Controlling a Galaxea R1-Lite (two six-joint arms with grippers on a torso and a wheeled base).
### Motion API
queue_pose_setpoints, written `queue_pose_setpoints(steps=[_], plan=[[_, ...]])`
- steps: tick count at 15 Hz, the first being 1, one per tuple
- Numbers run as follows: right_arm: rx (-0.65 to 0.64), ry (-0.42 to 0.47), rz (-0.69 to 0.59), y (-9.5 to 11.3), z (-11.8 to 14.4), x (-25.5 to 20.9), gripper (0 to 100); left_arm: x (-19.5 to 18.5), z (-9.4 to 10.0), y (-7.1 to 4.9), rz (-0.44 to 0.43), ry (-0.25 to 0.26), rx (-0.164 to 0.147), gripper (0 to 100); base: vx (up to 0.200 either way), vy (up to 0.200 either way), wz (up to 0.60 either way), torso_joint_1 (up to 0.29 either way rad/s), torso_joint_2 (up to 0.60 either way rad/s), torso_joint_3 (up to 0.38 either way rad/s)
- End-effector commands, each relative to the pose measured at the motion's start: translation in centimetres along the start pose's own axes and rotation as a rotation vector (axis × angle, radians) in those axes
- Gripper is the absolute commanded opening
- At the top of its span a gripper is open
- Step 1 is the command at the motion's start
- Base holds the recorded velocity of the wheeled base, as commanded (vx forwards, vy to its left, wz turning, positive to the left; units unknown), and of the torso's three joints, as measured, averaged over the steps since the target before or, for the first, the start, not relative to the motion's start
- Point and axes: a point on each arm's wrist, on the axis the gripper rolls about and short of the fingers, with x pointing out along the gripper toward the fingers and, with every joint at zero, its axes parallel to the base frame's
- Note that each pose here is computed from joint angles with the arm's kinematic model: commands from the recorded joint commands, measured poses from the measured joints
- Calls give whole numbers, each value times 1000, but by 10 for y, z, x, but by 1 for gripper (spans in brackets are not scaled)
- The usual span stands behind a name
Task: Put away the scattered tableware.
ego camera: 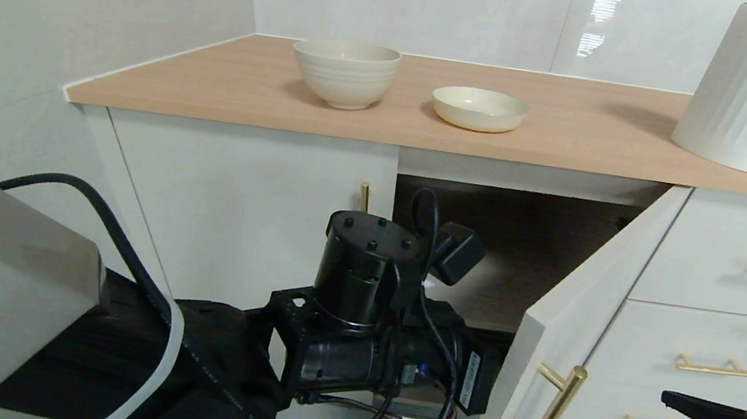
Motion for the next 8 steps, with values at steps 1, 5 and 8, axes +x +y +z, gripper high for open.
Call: queue_pose_setpoints(steps=[1, 5, 8], plan=[[-9, -54, 8, 3, 8, -10, 100, 0, 6, -5, 2, -11, 3, 0, 0, 0, 0, 0, 0, 0], [-13, -82, 12, 4, 11, -16, 100, 13, 5, -11, -9, 13, 4, 0, -150, 0, 0, 10, 2, 2], [-18, -111, 18, 6, 15, -21, 100, 25, 1, -7, 2, 24, 1, 0, 0, 0, 0, 0, 0, 0]])
